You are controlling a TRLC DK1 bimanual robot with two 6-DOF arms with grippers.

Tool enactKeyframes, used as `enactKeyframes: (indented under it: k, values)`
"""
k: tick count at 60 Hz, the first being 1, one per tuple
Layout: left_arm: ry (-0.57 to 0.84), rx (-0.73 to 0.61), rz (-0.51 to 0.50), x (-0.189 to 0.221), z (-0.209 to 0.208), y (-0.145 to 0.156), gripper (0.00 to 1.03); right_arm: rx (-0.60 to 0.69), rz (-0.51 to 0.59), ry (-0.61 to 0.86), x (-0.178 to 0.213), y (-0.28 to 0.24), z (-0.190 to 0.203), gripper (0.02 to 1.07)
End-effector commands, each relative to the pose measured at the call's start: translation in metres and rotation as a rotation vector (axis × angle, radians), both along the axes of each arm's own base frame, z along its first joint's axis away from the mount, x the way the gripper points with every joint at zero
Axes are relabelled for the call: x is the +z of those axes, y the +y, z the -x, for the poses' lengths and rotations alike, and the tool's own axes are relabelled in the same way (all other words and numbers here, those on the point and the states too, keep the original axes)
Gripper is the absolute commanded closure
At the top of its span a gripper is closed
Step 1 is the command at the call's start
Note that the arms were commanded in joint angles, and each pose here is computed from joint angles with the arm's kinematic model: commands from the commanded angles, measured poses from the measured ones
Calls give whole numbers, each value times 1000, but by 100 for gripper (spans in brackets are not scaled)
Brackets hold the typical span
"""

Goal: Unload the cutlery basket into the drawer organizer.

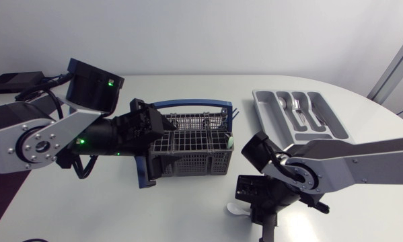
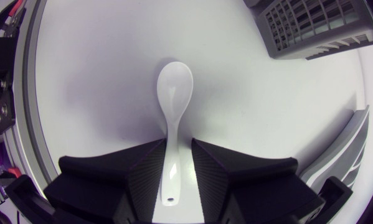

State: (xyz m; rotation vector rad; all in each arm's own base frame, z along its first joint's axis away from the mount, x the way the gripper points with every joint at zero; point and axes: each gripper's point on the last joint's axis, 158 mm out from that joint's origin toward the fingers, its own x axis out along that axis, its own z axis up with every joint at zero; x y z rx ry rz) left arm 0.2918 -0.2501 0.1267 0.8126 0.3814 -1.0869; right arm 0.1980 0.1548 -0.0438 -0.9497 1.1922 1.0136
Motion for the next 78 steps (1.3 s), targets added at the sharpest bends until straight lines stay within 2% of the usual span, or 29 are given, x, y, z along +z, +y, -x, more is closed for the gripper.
enactKeyframes:
  k: [1,39,78]
  values:
    - [3,2,-5,-5,2,3,11,13,91,67,-18,-24,19,86]
    - [-3,-3,-12,-7,1,5,10,55,30,-1,22,-35,18,87]
    - [-1,-11,-7,-6,2,0,7,91,-33,-124,65,-156,-70,87]
